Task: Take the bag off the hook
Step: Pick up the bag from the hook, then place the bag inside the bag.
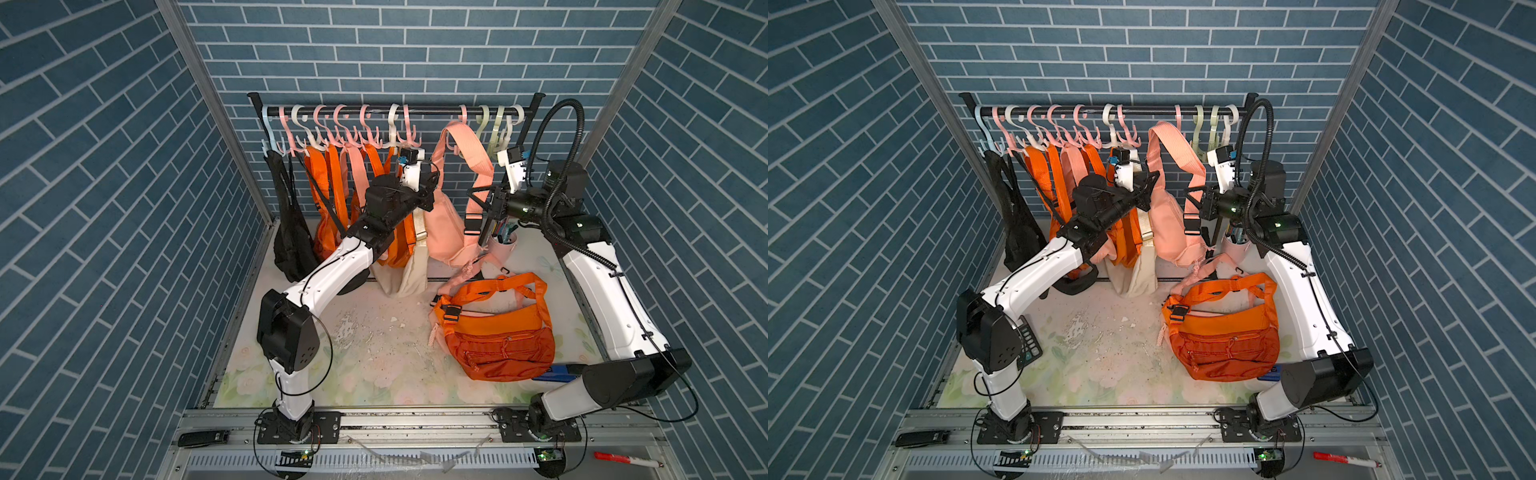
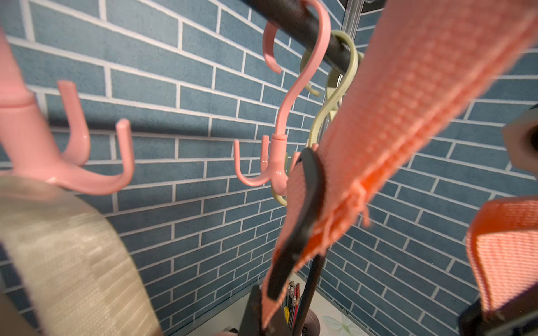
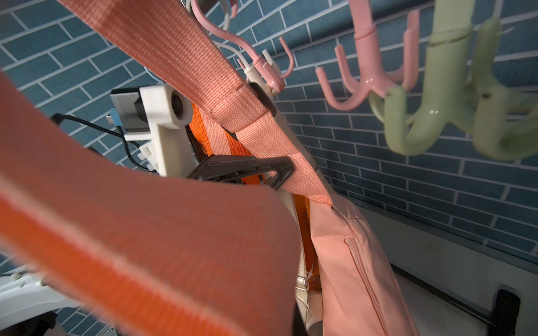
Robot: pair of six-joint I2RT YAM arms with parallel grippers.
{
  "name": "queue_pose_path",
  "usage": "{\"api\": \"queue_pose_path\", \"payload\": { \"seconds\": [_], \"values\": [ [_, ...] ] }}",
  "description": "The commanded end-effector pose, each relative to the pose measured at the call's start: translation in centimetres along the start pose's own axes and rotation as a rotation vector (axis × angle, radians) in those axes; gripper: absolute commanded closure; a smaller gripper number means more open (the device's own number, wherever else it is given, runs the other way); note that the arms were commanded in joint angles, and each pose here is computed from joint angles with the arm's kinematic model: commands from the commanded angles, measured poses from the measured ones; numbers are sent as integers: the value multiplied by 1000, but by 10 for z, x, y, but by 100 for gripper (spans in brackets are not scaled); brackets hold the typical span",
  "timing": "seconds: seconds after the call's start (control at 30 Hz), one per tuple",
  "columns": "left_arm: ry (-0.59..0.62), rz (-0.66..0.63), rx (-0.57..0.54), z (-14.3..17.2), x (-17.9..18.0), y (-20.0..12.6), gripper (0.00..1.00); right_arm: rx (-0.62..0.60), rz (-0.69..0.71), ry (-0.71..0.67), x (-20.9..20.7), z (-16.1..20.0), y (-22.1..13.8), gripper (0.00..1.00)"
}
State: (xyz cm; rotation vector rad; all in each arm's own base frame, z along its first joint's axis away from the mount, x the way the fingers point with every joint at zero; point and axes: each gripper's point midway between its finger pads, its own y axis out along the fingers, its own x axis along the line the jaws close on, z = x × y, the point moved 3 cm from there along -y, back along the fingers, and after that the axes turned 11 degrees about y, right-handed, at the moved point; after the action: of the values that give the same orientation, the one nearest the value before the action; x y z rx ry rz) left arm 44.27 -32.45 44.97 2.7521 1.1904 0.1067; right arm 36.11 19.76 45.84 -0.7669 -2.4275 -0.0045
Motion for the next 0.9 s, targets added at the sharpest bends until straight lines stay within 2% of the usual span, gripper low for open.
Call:
{"api": "queue_pose_path", "payload": {
  "seconds": [0.0,0.47,0.87],
  "values": [
    [26,-4,-12,-18,-5,-13,100,-29,0,-40,13,-8,-13,100],
    [51,4,-14,-39,-19,-53,100,-77,155,-23,23,9,-59,100],
    [107,48,48,-42,-71,-81,100,-114,306,-7,37,32,-113,100]
  ]
}}
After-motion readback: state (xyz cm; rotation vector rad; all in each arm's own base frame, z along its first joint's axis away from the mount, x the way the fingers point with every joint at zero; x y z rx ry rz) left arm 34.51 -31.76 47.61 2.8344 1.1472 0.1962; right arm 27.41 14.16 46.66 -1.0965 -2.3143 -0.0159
